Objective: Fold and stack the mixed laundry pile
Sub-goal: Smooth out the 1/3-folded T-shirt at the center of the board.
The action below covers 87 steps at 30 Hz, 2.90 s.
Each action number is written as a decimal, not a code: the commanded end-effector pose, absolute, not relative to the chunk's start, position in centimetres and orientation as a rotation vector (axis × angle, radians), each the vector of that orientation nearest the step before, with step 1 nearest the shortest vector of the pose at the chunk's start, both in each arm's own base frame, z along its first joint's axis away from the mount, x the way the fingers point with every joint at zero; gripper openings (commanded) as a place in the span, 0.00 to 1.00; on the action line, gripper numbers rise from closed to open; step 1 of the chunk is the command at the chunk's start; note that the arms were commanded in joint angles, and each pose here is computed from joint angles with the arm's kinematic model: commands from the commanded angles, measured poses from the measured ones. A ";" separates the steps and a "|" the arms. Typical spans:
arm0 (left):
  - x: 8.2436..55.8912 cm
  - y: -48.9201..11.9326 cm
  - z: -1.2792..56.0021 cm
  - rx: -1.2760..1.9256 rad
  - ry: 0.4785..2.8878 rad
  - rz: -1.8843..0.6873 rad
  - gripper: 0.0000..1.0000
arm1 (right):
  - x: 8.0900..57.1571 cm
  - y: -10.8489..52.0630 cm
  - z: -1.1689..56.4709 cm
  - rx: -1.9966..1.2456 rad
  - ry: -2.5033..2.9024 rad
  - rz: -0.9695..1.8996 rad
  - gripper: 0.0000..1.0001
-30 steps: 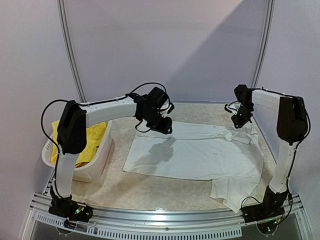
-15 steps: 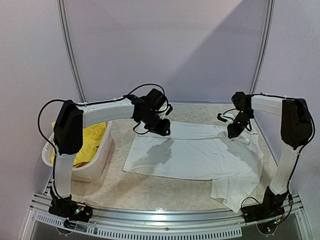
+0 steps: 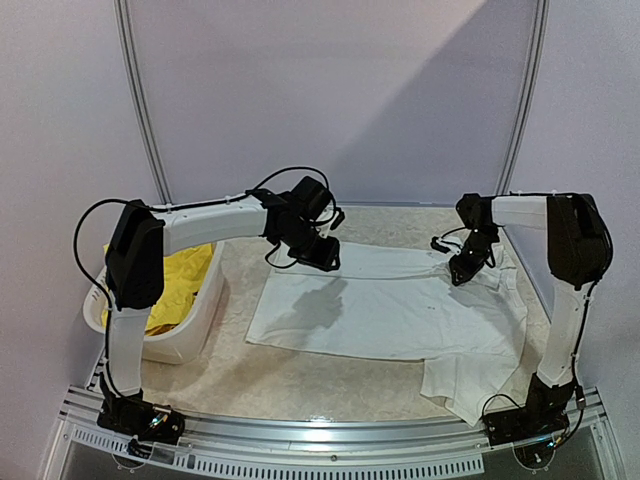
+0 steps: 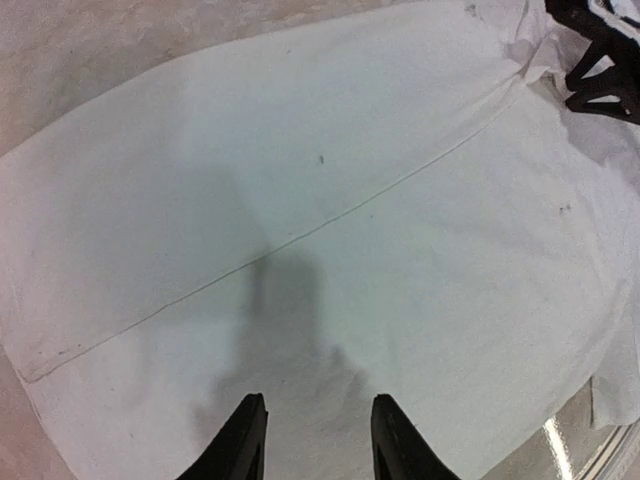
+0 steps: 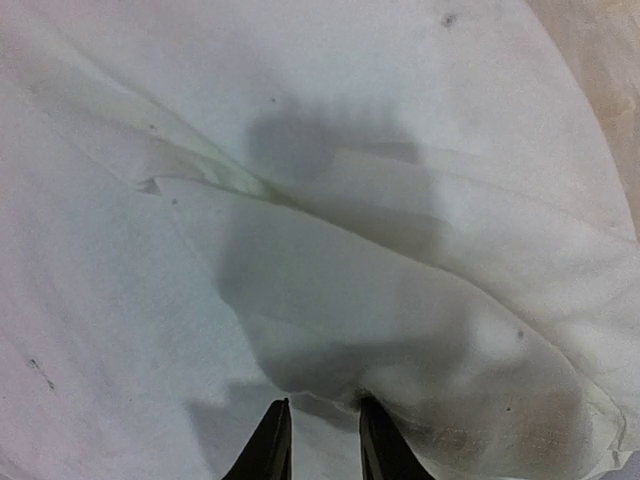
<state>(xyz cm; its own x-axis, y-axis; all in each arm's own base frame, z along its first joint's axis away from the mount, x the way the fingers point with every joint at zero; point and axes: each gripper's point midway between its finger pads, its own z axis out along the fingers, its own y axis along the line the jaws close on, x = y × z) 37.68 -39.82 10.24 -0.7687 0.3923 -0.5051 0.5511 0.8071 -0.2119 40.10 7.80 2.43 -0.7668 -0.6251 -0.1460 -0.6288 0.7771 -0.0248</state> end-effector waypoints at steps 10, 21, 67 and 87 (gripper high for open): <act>36.6 -40.1 10.2 0.730 2.551 -0.496 0.36 | 42.8 6.6 2.8 -0.898 2.791 -0.115 0.24; 36.5 -39.9 10.3 0.737 2.552 -0.493 0.36 | 41.8 7.2 4.4 -0.882 2.803 -0.066 0.03; 35.7 -39.2 9.6 0.739 2.568 -0.492 0.36 | 39.1 7.7 7.0 -0.841 2.884 -0.121 0.01; 35.2 -39.5 8.6 0.740 2.580 -0.525 0.36 | 33.2 15.2 10.7 -0.764 3.050 0.667 0.10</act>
